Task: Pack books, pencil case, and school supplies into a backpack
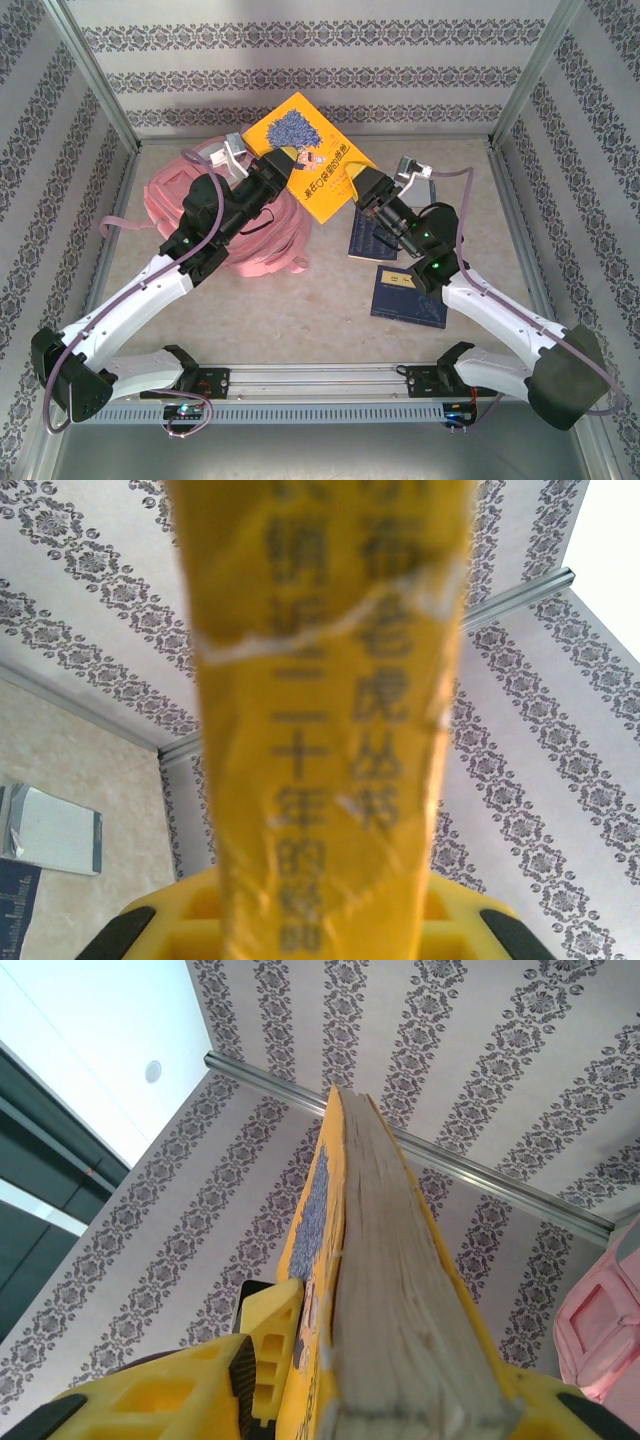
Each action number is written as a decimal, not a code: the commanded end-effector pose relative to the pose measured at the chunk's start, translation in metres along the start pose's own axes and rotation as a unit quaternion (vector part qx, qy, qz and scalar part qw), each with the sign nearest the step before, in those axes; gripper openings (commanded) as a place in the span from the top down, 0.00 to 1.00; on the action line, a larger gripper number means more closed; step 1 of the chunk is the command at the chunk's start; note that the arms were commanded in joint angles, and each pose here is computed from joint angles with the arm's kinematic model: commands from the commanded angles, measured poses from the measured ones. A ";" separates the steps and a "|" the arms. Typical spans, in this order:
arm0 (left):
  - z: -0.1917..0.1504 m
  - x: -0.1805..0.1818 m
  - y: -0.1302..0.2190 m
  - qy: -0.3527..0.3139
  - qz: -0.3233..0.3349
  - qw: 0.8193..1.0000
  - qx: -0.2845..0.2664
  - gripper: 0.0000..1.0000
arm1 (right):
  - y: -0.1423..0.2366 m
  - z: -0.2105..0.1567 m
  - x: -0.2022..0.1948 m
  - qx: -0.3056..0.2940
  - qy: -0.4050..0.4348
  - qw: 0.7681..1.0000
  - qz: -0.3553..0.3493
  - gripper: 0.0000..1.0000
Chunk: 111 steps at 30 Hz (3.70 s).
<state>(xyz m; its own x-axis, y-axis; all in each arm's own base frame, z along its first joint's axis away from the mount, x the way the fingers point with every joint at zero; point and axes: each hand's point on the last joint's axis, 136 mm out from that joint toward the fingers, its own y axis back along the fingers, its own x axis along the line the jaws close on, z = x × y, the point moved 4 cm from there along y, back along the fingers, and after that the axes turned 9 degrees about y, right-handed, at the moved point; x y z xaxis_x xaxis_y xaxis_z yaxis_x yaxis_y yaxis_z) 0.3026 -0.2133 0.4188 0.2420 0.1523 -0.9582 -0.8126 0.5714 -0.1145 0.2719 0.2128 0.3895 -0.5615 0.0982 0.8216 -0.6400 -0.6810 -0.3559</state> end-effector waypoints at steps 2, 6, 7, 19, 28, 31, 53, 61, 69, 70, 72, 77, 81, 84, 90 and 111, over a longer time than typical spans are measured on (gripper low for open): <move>0.003 -0.011 0.001 0.008 -0.035 0.999 -0.010 1.00 | -0.008 0.015 0.029 -0.031 0.018 0.998 0.049 0.59; 0.002 -0.007 -0.001 0.014 -0.035 0.999 -0.007 1.00 | -0.012 0.016 0.028 -0.033 0.017 0.998 0.047 0.60; 0.001 -0.007 -0.001 0.015 -0.035 0.999 -0.005 1.00 | -0.014 0.017 0.028 -0.033 0.017 0.998 0.047 0.61; -0.002 0.022 0.016 -0.095 0.070 0.993 0.025 0.67 | 0.023 0.024 -0.017 -0.029 0.045 0.995 -0.082 1.00; 0.022 0.112 0.025 -0.202 0.318 0.914 0.152 0.42 | 0.101 0.020 -0.065 -0.009 0.086 0.971 -0.225 1.00; 0.032 0.155 0.025 -0.188 0.381 0.883 0.199 0.41 | 0.117 0.015 -0.071 0.005 0.094 0.966 -0.242 1.00; 0.071 0.276 0.011 -0.225 0.526 0.764 0.297 0.38 | 0.154 -0.029 -0.091 0.102 0.103 0.961 -0.235 1.00; 0.063 0.287 0.019 -0.211 0.527 0.761 0.314 0.36 | 0.155 -0.034 -0.094 0.116 0.103 0.960 -0.232 1.00; 0.074 0.288 0.024 -0.222 0.543 0.753 0.298 0.35 | 0.156 -0.036 -0.096 0.120 0.102 0.960 -0.233 1.00; 0.077 0.286 0.024 -0.222 0.542 0.756 0.293 0.35 | 0.156 -0.036 -0.097 0.121 0.102 0.960 -0.233 1.00; 0.082 0.285 0.025 -0.221 0.542 0.760 0.283 0.35 | 0.157 -0.037 -0.098 0.122 0.101 0.959 -0.234 1.00; 0.083 0.287 0.026 -0.207 0.536 0.768 0.283 0.34 | 0.157 -0.038 -0.101 0.125 0.101 0.958 -0.238 1.00; 0.071 0.292 0.022 -0.180 0.511 0.785 0.302 0.34 | 0.155 -0.038 -0.102 0.129 0.101 0.957 -0.238 1.00; 0.060 0.294 0.018 -0.151 0.483 0.802 0.319 0.35 | 0.154 -0.038 -0.102 0.133 0.101 0.956 -0.239 1.00; 0.038 0.292 0.010 -0.094 0.420 0.832 0.350 0.53 | 0.153 -0.038 -0.105 0.136 0.103 0.955 -0.243 1.00; 0.040 0.222 -0.008 -0.093 0.318 0.872 0.359 1.00 | 0.174 -0.013 -0.108 0.101 0.155 0.921 -0.343 1.00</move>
<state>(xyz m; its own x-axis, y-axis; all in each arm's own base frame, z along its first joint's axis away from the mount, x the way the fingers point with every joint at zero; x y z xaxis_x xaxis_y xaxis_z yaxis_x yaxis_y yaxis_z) 0.3852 -0.1427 0.1581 -0.0905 0.7724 -0.6286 -0.2187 0.6004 0.7692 0.2085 0.0981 0.2007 -0.1537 0.7174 0.6795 -0.7596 -0.5256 0.3831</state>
